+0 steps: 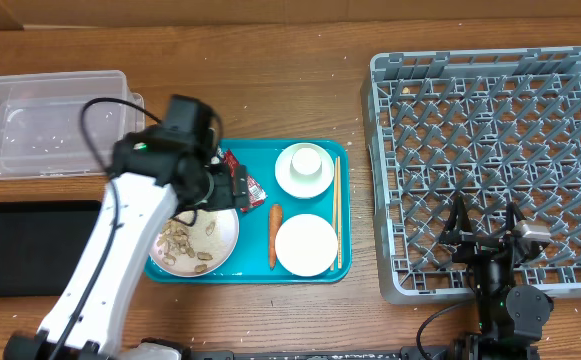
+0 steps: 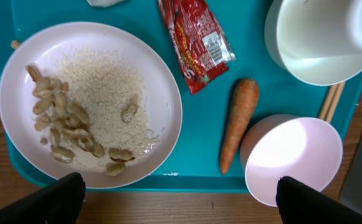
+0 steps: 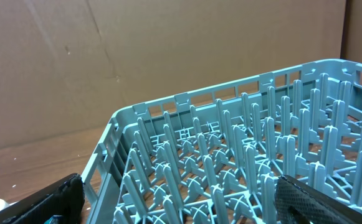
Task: Sort waste into correct bins and load items into the dishwasher
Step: 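Move the left gripper to the white plate's rim, then grasp the white plate rim with the left gripper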
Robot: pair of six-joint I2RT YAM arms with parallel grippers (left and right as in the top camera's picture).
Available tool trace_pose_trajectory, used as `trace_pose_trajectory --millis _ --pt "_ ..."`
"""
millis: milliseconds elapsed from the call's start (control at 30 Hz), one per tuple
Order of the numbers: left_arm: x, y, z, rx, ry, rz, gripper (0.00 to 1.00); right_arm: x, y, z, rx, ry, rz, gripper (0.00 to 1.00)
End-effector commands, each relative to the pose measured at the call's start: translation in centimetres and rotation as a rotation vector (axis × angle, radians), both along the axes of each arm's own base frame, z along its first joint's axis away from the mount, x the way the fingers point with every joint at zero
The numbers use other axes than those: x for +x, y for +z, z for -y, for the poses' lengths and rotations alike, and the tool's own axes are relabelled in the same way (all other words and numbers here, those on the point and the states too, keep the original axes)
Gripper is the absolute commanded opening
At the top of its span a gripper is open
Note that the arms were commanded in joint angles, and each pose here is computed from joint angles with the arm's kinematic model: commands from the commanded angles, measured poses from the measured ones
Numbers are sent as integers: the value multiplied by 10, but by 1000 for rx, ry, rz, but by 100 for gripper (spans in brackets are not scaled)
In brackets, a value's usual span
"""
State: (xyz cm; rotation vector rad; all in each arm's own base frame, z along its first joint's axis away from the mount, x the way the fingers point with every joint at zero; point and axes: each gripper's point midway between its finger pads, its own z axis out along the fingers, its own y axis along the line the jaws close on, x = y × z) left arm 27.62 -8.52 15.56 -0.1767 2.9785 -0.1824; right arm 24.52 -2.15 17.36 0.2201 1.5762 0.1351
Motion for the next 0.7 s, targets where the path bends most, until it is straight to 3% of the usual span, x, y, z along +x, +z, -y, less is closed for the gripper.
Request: trace_pose_trajectory --millis 0,100,267,333,367,533,667 --pt "3 -18 -2 143 99 -14 100 0 -2 1 -5 -7 3 100" --pt "12 -31 2 183 100 -19 100 0 -2 1 -5 -7 3 100" --pt "10 -54 13 127 94 -117 100 0 -2 1 -5 -7 3 100" --pt "2 -69 25 72 47 -194 84 0 -2 1 -5 -7 3 100" --pt "0 -73 28 64 30 -209 80 0 -2 1 -5 -7 3 100" --pt "-7 -90 31 79 -14 -237 88 0 -2 1 -5 -7 3 100" --pt "-17 -106 26 97 -10 -259 86 0 -2 1 -5 -7 3 100"
